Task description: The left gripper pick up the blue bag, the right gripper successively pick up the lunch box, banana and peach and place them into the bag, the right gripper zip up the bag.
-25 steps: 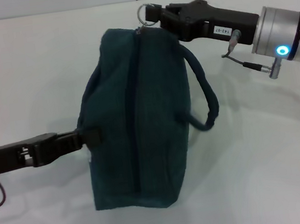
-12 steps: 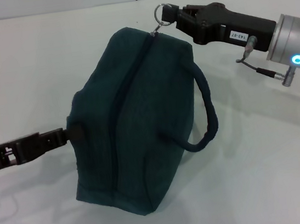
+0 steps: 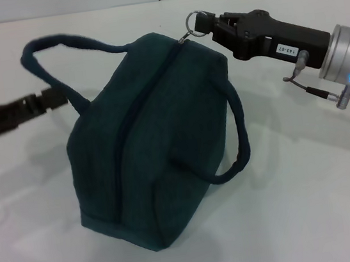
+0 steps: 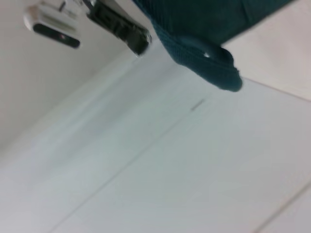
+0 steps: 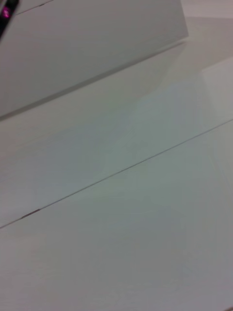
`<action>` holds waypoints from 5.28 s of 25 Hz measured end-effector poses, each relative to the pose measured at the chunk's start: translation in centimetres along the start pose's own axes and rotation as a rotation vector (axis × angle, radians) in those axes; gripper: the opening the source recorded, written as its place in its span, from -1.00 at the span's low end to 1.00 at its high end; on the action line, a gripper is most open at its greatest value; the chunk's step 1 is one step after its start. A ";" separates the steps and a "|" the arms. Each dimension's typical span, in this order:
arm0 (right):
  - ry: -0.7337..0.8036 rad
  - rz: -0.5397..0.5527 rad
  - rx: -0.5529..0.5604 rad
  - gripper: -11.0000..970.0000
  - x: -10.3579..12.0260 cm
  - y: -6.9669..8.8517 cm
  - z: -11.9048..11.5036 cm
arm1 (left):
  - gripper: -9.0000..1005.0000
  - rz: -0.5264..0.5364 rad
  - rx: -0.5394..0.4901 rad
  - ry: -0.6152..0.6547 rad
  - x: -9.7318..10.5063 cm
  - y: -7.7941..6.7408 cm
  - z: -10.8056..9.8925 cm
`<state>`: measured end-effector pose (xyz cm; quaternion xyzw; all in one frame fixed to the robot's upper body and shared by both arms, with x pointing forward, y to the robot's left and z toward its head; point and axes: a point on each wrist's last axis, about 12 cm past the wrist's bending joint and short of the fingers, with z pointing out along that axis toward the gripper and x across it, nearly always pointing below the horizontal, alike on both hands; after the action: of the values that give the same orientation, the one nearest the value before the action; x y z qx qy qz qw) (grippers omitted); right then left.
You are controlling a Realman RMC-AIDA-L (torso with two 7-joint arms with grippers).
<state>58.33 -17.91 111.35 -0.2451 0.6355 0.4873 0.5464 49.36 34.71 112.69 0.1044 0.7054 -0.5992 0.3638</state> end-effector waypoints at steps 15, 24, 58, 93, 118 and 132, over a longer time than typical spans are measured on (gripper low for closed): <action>-0.011 -0.003 -0.032 -0.86 -0.2 0.3 -0.1 | 0.69 -0.028 -0.183 0.038 -4.7 1.9 2.4; -0.018 0.005 -0.042 -0.85 0.1 0.5 -0.5 | 0.79 0.014 -0.206 0.006 -6.0 1.7 2.6; -0.029 0.012 -0.068 -0.83 0.2 0.9 -1.0 | 0.00 0.101 -0.147 0.325 -5.6 1.0 11.3; -0.167 0.307 -0.009 -0.82 1.4 0.1 -4.8 | -0.87 0.121 0.040 0.344 -5.0 -0.9 11.9; -0.163 0.517 0.044 -0.80 2.6 -0.4 -6.2 | -0.88 0.193 0.178 0.255 -5.0 -2.1 10.6; -0.271 0.542 0.225 -0.17 2.7 -2.2 -11.8 | -0.88 0.165 0.024 0.173 -5.6 0.1 12.9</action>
<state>53.99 -28.69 107.24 0.0621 0.6492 0.5699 0.5000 58.46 24.51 115.98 0.2180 0.7159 -0.5645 0.3483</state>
